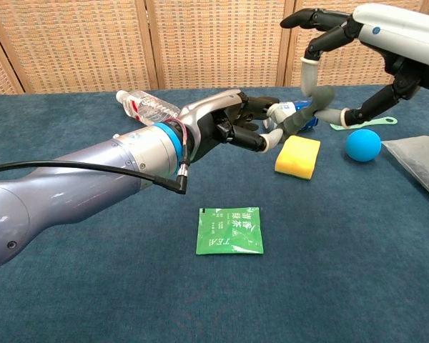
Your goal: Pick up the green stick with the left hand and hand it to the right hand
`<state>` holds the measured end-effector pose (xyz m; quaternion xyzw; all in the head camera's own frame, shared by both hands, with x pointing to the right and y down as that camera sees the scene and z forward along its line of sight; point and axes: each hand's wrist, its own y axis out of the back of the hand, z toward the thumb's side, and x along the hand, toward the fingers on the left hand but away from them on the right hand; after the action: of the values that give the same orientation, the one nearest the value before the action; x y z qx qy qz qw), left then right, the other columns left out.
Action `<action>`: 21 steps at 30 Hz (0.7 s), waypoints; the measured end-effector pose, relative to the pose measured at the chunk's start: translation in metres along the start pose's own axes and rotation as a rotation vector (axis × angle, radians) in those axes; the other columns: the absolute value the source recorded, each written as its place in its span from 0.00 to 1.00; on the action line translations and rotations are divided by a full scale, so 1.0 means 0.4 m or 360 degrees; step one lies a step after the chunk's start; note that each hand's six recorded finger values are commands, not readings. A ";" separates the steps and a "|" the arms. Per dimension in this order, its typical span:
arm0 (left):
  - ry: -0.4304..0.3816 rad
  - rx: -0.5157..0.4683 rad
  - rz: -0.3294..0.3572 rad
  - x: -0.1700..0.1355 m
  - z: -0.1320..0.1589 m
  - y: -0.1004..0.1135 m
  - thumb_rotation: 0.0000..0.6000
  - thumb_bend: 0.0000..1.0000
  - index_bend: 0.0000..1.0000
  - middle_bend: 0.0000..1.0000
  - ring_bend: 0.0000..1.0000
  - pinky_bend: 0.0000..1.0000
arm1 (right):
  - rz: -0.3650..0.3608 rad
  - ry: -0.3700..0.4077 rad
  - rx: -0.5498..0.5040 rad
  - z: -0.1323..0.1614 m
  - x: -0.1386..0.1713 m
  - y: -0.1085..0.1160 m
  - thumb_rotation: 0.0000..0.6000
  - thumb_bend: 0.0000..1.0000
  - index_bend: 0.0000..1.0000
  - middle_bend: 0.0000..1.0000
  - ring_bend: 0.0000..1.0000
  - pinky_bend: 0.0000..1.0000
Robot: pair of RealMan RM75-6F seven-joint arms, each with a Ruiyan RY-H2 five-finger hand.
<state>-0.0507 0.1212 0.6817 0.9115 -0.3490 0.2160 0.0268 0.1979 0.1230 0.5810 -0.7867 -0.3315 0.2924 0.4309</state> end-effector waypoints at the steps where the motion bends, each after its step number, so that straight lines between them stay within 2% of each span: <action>1: -0.0002 0.0000 -0.0002 0.000 0.002 -0.001 1.00 0.52 0.78 0.00 0.00 0.00 | 0.0003 0.0002 0.0002 0.000 0.001 -0.001 1.00 0.47 0.56 0.13 0.00 0.00; 16: 0.0038 -0.0001 -0.0026 0.008 0.004 -0.004 1.00 0.52 0.78 0.00 0.00 0.00 | 0.0011 0.0002 -0.0055 0.010 0.001 -0.008 1.00 0.48 0.56 0.13 0.00 0.00; 21: 0.0041 -0.0009 -0.0020 0.010 0.007 0.002 1.00 0.52 0.78 0.00 0.00 0.00 | 0.0016 0.0012 -0.0054 0.012 0.002 -0.009 1.00 0.50 0.61 0.14 0.00 0.00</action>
<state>-0.0473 0.1177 0.6806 0.9107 -0.3436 0.2265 0.0352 0.1938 0.1273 0.5818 -0.7966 -0.3309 0.2859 0.4174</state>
